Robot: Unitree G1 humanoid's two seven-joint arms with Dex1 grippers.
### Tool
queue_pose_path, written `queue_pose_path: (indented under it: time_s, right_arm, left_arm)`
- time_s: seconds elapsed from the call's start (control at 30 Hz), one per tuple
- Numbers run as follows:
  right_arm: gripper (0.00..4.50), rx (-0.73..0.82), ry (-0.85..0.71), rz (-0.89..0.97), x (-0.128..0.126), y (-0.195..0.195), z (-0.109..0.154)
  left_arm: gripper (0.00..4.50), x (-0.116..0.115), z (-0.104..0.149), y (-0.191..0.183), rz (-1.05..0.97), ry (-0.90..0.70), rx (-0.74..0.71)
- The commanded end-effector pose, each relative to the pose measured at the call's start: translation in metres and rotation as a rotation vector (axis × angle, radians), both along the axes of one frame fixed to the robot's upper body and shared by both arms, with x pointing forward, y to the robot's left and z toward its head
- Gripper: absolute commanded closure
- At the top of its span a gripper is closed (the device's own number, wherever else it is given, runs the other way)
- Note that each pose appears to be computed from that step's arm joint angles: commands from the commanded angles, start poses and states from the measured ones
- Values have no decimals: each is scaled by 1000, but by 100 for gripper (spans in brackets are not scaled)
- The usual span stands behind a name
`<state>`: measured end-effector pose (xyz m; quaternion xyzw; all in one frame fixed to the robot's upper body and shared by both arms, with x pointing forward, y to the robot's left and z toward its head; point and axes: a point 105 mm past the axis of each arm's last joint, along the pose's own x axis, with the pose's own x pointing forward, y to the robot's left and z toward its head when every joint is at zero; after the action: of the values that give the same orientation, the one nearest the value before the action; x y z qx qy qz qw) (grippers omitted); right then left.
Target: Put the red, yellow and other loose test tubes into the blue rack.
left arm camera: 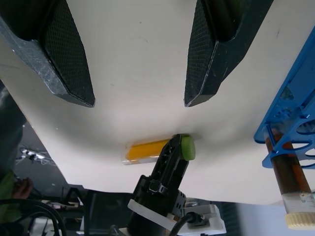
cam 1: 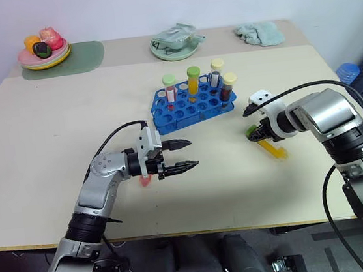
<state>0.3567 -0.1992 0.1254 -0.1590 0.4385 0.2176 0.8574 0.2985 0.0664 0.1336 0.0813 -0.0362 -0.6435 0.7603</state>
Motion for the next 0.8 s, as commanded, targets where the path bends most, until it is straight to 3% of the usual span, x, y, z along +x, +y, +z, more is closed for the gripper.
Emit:
queue_pose_path:
  time_s: [0.03,0.33,0.43,0.57,0.8]
  right_arm:
    - [335,1,30,53,-7,1,-10]
    - [335,-38,20,74,-6,-5,-16]
    - [222,-37,21,69,-7,-5,-16]
    - [19,-47,15,62,-7,-5,-16]
    - [19,-67,20,60,-8,-8,-19]
  left_arm:
    - [159,-1,13,0,-8,-48,-19]
    - [159,-2,12,0,-20,-39,-12]
    - [159,-3,11,0,-22,-36,-9]
    - [159,-3,12,0,-24,-35,-7]
    - [159,-3,12,1,-27,-34,-2]
